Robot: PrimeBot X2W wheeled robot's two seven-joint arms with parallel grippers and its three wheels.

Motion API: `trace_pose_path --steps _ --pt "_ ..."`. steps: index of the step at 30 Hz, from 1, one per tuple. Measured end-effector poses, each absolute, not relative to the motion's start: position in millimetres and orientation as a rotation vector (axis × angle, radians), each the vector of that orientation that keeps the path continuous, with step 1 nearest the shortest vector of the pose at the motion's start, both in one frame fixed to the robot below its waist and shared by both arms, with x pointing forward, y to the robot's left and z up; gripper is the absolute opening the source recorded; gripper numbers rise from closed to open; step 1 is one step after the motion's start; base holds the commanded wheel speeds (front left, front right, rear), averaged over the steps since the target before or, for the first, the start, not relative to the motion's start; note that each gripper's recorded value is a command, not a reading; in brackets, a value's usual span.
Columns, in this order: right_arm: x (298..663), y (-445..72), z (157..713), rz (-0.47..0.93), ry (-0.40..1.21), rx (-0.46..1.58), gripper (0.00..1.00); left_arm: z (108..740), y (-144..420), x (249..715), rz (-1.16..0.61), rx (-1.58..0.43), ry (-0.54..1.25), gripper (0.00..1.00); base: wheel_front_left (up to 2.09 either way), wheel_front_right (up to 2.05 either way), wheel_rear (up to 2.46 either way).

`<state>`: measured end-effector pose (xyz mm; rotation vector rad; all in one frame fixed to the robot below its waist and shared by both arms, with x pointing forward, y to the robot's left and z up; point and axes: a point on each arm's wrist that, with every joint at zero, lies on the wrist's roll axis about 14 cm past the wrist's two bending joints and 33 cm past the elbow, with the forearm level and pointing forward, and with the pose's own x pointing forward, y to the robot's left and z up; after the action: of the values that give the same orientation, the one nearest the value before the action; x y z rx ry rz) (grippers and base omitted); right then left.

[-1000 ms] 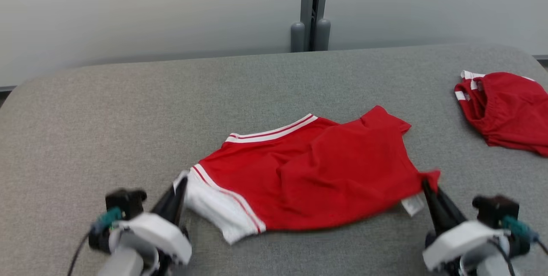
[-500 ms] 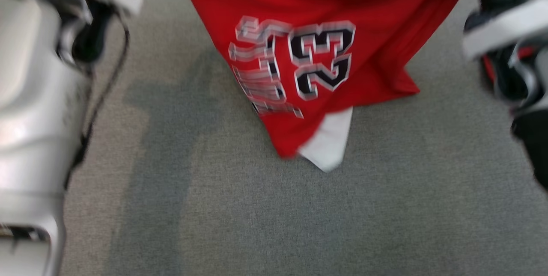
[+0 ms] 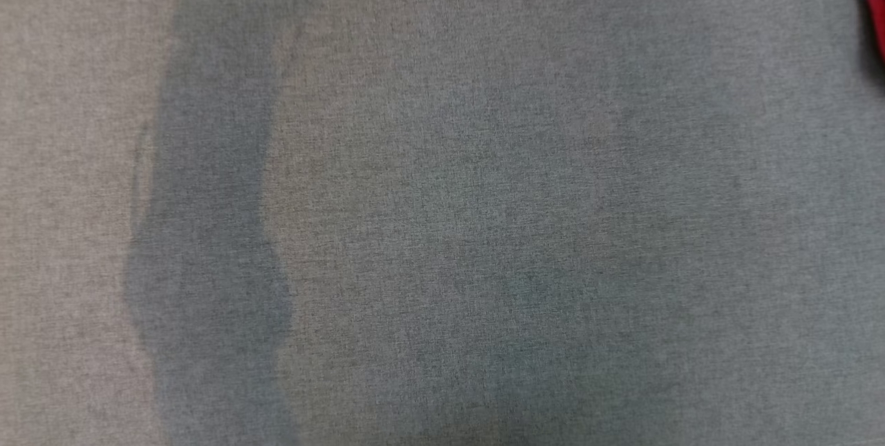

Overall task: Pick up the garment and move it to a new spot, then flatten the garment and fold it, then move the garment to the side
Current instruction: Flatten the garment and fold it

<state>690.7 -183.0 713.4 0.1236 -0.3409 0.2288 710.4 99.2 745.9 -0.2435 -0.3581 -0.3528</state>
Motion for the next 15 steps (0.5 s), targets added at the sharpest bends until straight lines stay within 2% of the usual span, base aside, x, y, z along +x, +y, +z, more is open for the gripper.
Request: trace_pose_path --steps 7,15 --pt "715.2 -179.7 707.1 0.215 -0.334 0.076 0.0 744.3 100.1 729.4 -0.332 -0.215 -0.364 0.0 0.0 0.0 0.0" --pt "732.7 -174.5 671.1 0.213 -0.276 0.07 0.0 717.8 108.8 743.5 -0.303 -0.195 -0.32 0.0 0.0 0.0 0.0"
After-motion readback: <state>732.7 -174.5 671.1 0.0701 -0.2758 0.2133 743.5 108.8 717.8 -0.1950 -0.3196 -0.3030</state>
